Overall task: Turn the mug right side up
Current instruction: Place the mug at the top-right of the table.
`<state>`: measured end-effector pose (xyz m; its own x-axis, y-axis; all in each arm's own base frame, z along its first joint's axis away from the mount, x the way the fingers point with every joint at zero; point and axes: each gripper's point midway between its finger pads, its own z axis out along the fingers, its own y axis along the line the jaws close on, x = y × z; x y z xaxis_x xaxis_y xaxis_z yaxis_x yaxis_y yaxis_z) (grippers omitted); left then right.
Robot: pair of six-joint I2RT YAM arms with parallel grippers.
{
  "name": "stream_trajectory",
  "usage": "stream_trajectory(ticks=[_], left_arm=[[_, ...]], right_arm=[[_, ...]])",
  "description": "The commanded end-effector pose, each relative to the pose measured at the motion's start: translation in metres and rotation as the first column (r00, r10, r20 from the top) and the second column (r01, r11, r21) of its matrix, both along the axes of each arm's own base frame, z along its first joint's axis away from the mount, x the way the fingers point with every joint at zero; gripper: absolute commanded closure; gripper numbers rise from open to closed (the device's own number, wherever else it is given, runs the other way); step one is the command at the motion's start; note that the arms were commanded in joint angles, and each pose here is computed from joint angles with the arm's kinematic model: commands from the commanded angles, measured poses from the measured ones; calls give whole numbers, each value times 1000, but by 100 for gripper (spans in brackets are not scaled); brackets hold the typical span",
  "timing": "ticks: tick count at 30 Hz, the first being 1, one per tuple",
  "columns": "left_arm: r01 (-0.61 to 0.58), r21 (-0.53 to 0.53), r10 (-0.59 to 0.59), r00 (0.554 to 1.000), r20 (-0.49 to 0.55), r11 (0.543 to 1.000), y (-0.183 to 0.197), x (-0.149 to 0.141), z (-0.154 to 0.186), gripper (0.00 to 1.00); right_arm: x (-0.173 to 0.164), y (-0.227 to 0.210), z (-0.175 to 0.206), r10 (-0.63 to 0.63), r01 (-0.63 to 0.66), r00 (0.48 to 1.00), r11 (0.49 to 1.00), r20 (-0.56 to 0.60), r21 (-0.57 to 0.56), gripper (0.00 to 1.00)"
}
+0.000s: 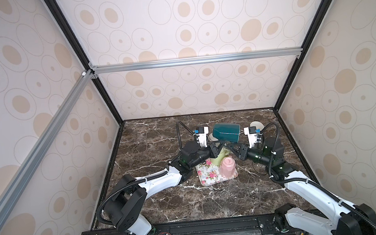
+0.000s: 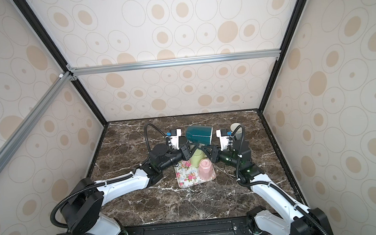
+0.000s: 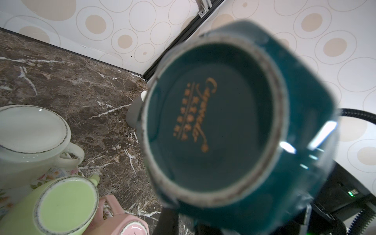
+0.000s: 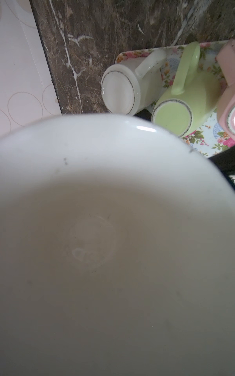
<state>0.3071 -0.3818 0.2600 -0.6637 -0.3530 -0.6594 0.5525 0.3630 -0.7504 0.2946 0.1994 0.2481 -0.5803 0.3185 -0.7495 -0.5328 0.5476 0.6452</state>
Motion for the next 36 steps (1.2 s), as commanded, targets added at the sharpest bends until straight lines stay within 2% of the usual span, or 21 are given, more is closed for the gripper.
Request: stream_trajectory(ticks=[1, 8, 11, 23, 29, 36], left_arm=[[72, -37, -69, 993, 95, 997, -12, -13, 33, 100], [81, -24, -79, 994, 72, 996, -14, -13, 24, 100], [80, -24, -78, 995, 64, 997, -13, -14, 21, 100], [80, -23, -79, 996, 44, 997, -10, -16, 14, 100], [77, -16, -77, 996, 35, 997, -9, -16, 12, 100], [78, -14, -78, 997, 25, 997, -10, -16, 10, 100]], right_arm=[[-5, 9, 32, 35, -41, 993, 998, 112, 57, 81], [-5, 5, 35, 12, -19, 991, 999, 132, 51, 78], [-3, 3, 32, -6, 1, 992, 999, 128, 39, 70], [-4, 2, 26, -23, 25, 989, 1000, 147, -12, 69], [-7, -4, 24, -57, 70, 981, 995, 188, -65, 63], [-6, -4, 20, -59, 72, 979, 995, 193, -61, 63]])
